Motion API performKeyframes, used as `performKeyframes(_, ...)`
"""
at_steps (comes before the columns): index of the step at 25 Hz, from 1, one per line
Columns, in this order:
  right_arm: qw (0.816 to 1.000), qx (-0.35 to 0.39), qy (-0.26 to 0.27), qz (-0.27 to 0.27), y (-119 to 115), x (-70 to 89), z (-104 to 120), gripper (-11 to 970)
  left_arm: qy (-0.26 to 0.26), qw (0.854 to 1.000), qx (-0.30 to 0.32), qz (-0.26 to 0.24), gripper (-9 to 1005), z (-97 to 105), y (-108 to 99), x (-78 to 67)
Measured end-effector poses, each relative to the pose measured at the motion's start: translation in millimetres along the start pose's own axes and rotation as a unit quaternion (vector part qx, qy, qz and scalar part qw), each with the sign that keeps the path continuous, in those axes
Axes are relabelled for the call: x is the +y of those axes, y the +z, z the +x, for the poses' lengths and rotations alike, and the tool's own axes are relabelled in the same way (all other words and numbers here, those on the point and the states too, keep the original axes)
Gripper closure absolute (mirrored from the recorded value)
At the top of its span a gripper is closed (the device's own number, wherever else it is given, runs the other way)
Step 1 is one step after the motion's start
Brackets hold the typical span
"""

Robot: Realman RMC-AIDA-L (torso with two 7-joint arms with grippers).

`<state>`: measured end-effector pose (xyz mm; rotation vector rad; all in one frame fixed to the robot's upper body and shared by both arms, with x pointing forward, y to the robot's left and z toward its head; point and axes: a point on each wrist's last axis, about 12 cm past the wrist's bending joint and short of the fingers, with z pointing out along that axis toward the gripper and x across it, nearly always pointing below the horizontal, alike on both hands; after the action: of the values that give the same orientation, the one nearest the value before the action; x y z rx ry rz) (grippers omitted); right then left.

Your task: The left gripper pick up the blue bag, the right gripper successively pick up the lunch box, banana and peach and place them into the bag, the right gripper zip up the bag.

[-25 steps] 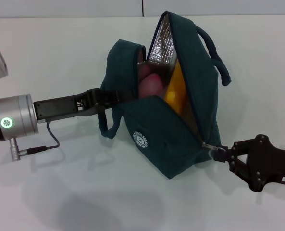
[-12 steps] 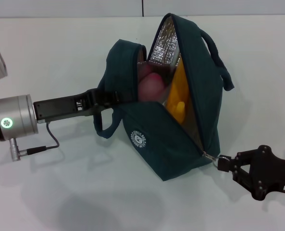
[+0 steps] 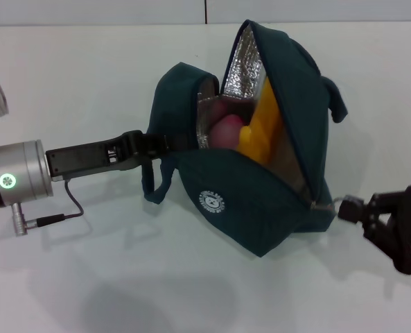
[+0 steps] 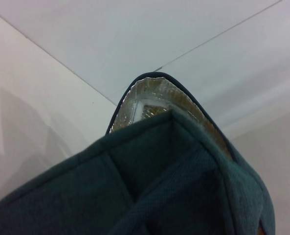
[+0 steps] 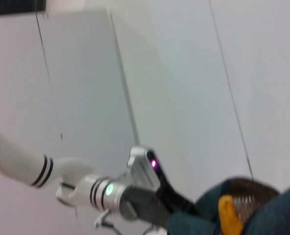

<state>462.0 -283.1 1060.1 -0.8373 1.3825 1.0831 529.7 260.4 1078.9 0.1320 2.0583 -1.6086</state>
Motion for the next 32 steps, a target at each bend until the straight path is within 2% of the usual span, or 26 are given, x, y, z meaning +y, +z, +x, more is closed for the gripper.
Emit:
performKeyframes(2,1.000,-0.006,-0.003,-0.001,3,-1.2,-2,954,0.000,1.000,0.001,0.000,927,0,0,0.0)
performKeyframes(11,1.000,0.005,-0.023,-0.018,52,-21.1,-8,954,-0.004,1.000,-0.018,0.004,926,-3,0,0.0)
performKeyframes(18,0.999,0.017,-0.039,-0.025,69,-29.9,-13,954,0.014,0.999,-0.042,0.011,925,-5,-3,-0.9)
performKeyframes(23,0.998,0.033,-0.051,-0.035,82,-34.4,-15,954,0.060,0.997,-0.048,0.007,700,-6,-5,-0.3)
performKeyframes(32,0.996,0.025,-0.074,-0.042,99,-44.4,-29,954,0.137,0.984,-0.115,-0.019,487,-16,-26,3.6)
